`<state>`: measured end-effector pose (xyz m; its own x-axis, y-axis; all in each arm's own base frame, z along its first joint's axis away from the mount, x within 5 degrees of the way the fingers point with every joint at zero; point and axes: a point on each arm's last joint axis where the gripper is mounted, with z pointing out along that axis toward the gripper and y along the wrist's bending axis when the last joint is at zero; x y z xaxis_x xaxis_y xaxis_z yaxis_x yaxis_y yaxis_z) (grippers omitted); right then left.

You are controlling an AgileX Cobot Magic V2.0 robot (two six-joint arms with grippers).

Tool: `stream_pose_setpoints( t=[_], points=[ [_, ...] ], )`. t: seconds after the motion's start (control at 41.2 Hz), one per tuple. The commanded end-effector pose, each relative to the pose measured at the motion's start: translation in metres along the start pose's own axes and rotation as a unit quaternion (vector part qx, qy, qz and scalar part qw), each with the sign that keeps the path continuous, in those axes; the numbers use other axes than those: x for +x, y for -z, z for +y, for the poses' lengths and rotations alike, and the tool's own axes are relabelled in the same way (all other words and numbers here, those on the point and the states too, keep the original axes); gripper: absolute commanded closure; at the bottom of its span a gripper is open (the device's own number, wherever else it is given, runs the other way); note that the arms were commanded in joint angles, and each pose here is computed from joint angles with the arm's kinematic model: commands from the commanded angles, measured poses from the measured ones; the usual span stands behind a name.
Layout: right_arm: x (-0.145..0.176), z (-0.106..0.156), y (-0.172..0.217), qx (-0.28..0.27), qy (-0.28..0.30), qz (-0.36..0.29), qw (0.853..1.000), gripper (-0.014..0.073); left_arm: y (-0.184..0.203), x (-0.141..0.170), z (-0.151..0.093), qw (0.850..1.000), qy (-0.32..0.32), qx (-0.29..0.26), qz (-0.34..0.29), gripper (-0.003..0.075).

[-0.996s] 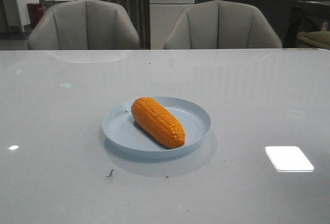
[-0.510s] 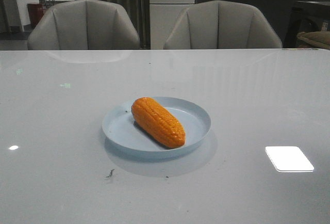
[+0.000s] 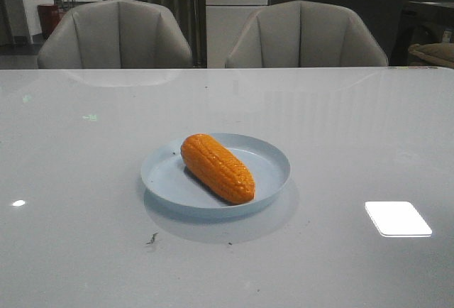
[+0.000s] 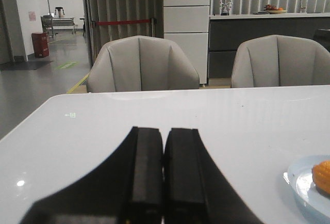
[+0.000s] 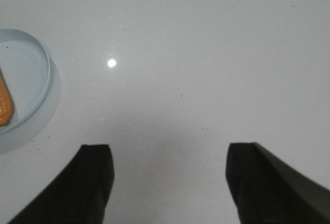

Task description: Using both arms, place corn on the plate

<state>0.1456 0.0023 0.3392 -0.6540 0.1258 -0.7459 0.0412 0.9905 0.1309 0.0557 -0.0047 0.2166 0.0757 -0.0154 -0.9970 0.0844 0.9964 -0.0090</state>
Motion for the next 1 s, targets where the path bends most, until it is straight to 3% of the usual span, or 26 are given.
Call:
stream_pose_setpoints(
  t=[0.0, 0.049, 0.17, 0.777, 0.923, 0.971],
  points=[
    [-0.012, 0.000, 0.007, 0.001, 0.001, -0.046, 0.999, 0.0029, 0.001, -0.002, 0.000, 0.998, 0.019, -0.002, -0.057, 0.0622],
    [-0.011, 0.000, 0.007, 0.001, 0.001, -0.044, 0.999, 0.0029, 0.000, 0.003, 0.000, 1.000, 0.019, -0.001, -0.014, 0.0622],
    [-0.011, 0.000, 0.007, 0.001, 0.001, -0.044, 0.999, 0.0029, 0.000, 0.009, 0.000, 1.000, 0.019, -0.001, 0.016, 0.0622],
    [-0.011, 0.000, 0.006, 0.002, 0.001, -0.044, 0.999, 0.0029, 0.000, 0.010, 0.000, 1.000, 0.019, -0.001, 0.017, 0.0622],
    [-0.001, -0.005, 0.008, 0.026, 0.030, -0.055, 0.998, 0.0034, 0.000, 0.010, 0.000, 1.000, 0.019, -0.001, 0.017, 0.0622],
    [0.005, -0.004, 0.009, 0.023, 0.033, -0.064, 0.997, 0.0073, 0.000, 0.010, 0.000, 1.000, 0.019, -0.001, 0.017, 0.0622]
  ],
)
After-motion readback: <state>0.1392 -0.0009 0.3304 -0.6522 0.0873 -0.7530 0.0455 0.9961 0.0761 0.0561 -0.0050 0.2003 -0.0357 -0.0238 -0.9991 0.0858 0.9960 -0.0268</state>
